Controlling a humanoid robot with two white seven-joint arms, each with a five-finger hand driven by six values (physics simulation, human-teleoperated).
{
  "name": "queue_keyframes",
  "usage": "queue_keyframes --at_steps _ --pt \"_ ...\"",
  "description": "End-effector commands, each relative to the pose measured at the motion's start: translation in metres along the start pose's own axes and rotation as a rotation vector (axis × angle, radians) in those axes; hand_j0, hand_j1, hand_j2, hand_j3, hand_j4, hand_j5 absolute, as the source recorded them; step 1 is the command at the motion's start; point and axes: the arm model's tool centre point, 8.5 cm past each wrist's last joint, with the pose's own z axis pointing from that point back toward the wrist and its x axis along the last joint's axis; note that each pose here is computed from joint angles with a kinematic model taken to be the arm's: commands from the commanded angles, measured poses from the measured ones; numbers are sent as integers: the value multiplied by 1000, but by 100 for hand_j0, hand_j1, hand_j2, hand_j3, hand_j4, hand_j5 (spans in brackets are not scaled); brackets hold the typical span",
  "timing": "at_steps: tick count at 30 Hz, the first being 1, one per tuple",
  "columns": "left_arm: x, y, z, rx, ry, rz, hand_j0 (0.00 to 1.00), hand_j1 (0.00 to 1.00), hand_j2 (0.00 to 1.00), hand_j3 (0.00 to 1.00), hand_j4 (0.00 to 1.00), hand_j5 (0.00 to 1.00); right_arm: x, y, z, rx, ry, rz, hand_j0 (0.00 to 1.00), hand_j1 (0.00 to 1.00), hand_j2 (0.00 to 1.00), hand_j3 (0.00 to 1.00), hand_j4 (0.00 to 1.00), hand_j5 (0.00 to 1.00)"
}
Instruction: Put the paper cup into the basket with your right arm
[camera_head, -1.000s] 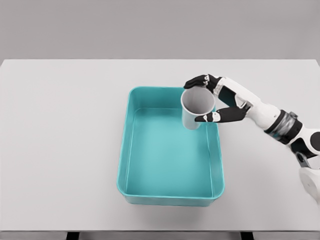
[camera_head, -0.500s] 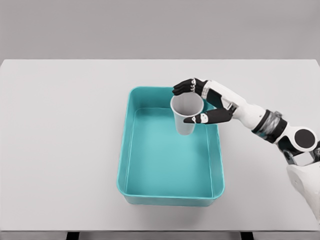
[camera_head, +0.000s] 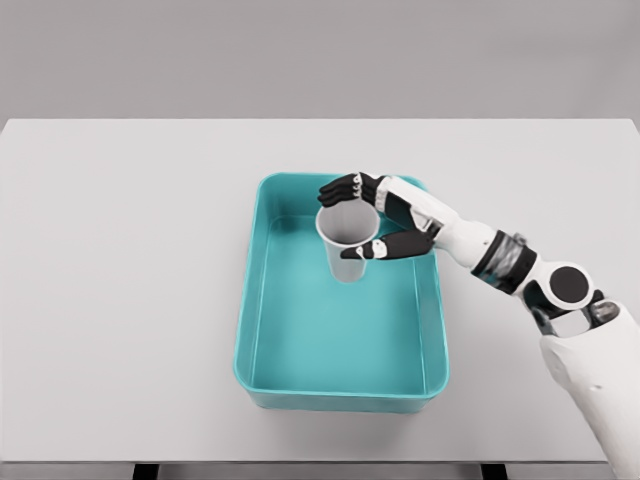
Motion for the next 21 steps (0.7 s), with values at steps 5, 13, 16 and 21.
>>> queue_keyframes --at_steps 5,13,16,21 --pt "0 0 0 0 -1 0 100 100 100 100 100 100 -13 7 -5 2 18 -19 72 72 72 72 72 72" --pt "0 0 0 0 -1 0 100 100 100 100 100 100 -19 11 -8 5 35 -21 72 72 72 72 72 72" --pt "0 0 0 0 -1 0 100 100 100 100 100 100 -19 10 -8 6 35 -19 72 72 72 72 72 72" --pt "0 0 0 0 -1 -1 100 100 100 100 100 100 -20 12 -7 7 35 -21 72 72 72 72 72 72"
